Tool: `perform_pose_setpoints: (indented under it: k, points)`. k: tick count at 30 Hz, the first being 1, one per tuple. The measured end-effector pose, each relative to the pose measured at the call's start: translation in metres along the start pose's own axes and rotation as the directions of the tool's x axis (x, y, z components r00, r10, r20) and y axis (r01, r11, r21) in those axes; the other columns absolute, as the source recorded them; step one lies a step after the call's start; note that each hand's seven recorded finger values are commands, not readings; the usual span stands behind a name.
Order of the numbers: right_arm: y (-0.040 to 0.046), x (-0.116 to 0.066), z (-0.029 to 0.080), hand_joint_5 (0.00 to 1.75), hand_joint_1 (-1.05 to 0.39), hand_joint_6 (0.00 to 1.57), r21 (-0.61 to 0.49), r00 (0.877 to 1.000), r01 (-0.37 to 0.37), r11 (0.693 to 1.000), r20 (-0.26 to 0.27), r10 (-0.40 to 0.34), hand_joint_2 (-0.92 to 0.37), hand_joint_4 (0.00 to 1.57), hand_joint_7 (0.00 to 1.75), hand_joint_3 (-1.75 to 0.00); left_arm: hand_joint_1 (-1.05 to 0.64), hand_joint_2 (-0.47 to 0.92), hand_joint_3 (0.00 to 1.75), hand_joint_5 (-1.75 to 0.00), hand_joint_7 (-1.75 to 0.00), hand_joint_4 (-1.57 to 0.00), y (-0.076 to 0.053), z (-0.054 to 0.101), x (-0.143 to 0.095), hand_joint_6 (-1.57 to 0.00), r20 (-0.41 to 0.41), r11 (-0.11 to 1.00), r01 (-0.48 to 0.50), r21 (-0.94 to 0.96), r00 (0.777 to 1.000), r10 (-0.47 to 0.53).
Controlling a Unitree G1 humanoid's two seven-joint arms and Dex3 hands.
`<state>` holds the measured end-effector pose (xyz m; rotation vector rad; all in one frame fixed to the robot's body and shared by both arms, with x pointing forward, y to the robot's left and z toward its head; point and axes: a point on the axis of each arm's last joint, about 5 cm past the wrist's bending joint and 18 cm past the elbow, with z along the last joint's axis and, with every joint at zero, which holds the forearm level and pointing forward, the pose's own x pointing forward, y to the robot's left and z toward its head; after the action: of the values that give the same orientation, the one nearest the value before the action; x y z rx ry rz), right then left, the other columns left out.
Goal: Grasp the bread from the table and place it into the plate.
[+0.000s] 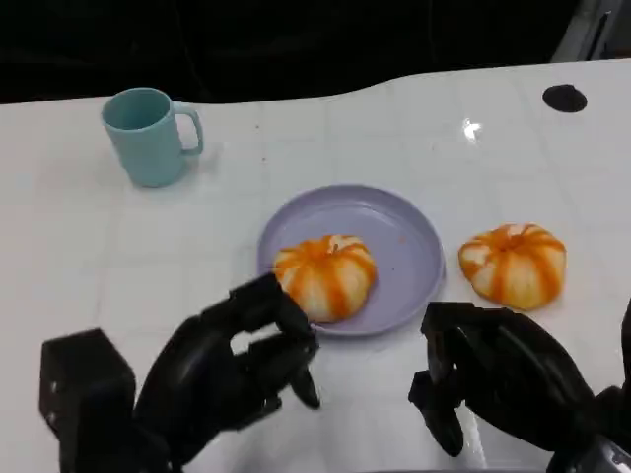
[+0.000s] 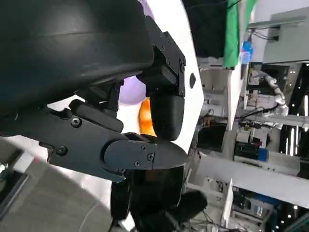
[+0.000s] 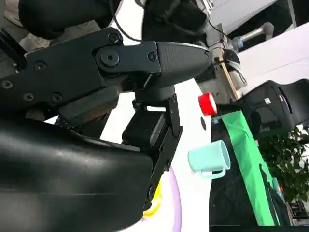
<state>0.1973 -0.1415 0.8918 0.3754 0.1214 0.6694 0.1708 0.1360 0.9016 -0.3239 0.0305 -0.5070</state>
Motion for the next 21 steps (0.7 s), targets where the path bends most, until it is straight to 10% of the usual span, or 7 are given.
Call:
perform_pose_setpoints:
  k: [21]
  points:
    - [-0.0053, -0.004, 0.003, 1.58, -0.93, 1.08, -0.003, 1.000, 0.008, 1.000, 0.006, -0.008, -0.92, 1.29, 1.54, -0.41, -0.56, 0.92, 0.30, -1.75, -1.75, -0.90, -0.003, -0.014, -0.016, -0.65, -0.134, 0.981, -0.019, -0.192, 0.991, -0.007]
